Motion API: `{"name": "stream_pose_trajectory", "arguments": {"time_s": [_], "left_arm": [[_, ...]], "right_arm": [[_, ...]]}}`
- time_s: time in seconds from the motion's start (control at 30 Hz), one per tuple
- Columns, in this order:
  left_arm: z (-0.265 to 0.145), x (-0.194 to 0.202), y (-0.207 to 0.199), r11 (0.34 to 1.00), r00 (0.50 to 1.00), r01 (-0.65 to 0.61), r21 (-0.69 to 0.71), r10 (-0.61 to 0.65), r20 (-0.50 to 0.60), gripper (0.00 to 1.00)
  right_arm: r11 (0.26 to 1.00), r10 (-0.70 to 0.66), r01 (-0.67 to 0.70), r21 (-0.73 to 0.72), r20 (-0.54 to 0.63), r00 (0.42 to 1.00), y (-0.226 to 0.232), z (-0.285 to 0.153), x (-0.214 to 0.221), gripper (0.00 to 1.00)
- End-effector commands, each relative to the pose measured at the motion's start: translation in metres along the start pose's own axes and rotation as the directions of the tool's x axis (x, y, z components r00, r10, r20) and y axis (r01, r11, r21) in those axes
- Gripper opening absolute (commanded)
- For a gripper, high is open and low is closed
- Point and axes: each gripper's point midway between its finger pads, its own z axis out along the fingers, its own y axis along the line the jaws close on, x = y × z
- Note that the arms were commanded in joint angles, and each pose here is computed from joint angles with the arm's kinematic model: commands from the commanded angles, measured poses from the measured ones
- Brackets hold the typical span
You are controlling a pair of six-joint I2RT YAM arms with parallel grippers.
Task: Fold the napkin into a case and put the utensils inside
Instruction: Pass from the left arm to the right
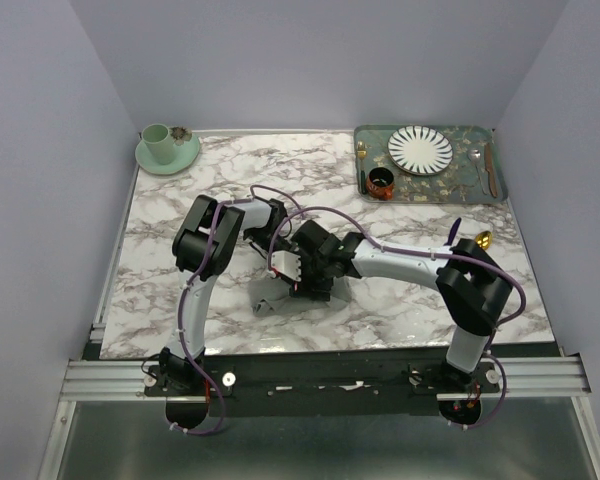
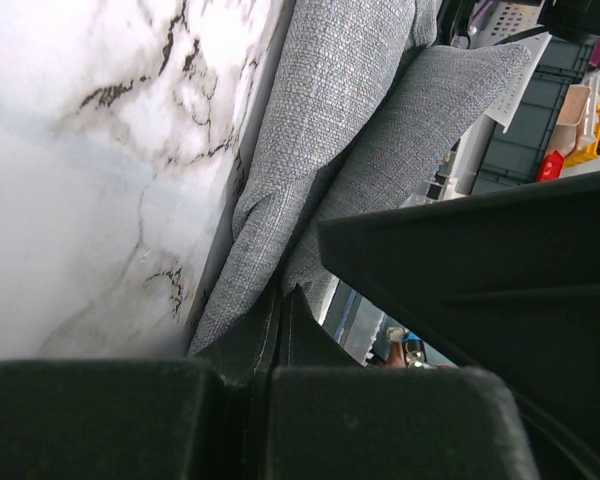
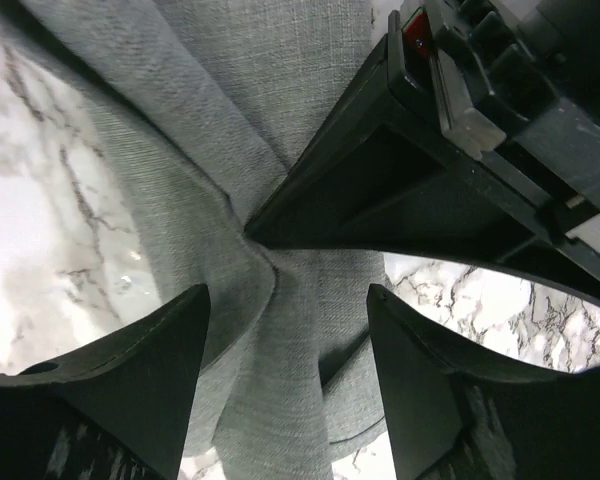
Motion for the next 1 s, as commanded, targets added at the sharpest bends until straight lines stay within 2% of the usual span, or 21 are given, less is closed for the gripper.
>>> {"name": "stream_pose_trajectory", "arguments": {"time_s": [0.0, 0.07, 0.13, 0.2, 0.23, 0.33, 0.43, 0.5, 0.77, 0.9, 0.97], "left_arm": [[0.009, 0.001, 0.033, 0.995, 0.998, -0.054, -0.08, 0.052, -0.031, 0.0], [0.007, 0.001, 0.033, 0.995, 0.998, -0.055, -0.08, 0.053, -0.025, 0.0], [0.005, -0.001, 0.03, 0.994, 0.997, -0.08, -0.078, 0.078, -0.018, 0.01], [-0.001, -0.005, 0.021, 0.99, 0.993, -0.12, -0.079, 0.12, 0.0, 0.1], [-0.004, -0.007, 0.016, 0.989, 0.991, -0.131, -0.068, 0.133, 0.015, 0.2], [-0.015, -0.012, 0.002, 0.986, 0.985, -0.158, -0.048, 0.161, 0.062, 0.37], [-0.031, -0.016, -0.007, 0.98, 0.975, -0.19, -0.054, 0.195, 0.111, 0.46], [-0.045, -0.018, -0.014, 0.975, 0.965, -0.212, -0.068, 0.22, 0.146, 0.48], [-0.106, -0.005, -0.026, 0.967, 0.913, -0.222, -0.123, 0.25, 0.321, 0.55], [-0.141, 0.008, -0.023, 0.945, 0.862, -0.241, -0.222, 0.314, 0.398, 0.56], [-0.156, 0.018, -0.02, 0.906, 0.831, -0.279, -0.317, 0.394, 0.394, 0.56]], "right_arm": [[0.997, -0.044, 0.045, 0.066, -0.016, 0.999, -0.014, 0.005, -0.001, 0.58], [0.997, -0.046, 0.048, 0.06, -0.029, 0.999, -0.011, 0.008, 0.005, 0.51], [0.998, -0.035, 0.037, 0.056, -0.037, 0.999, -0.009, 0.008, 0.009, 0.39], [0.998, -0.028, 0.03, 0.046, -0.038, 0.999, -0.006, 0.009, 0.011, 0.27], [0.999, -0.022, 0.023, 0.04, -0.038, 0.999, -0.004, 0.01, 0.012, 0.24], [1.0, -0.012, 0.013, 0.018, -0.042, 0.999, 0.002, 0.013, 0.016, 0.13], [1.0, 0.007, -0.006, 0.008, -0.039, 0.999, 0.004, 0.014, 0.017, 0.06], [1.0, 0.017, -0.017, 0.001, -0.033, 0.999, 0.006, 0.012, 0.018, 0.01], [0.995, 0.097, -0.097, -0.005, 0.005, 0.995, 0.001, 0.004, 0.012, 0.01], [0.99, 0.139, -0.138, -0.027, 0.03, 0.99, -0.004, -0.002, 0.005, 0.01], [0.985, 0.171, -0.17, -0.04, 0.033, 0.985, -0.008, -0.003, 0.004, 0.01]]}}
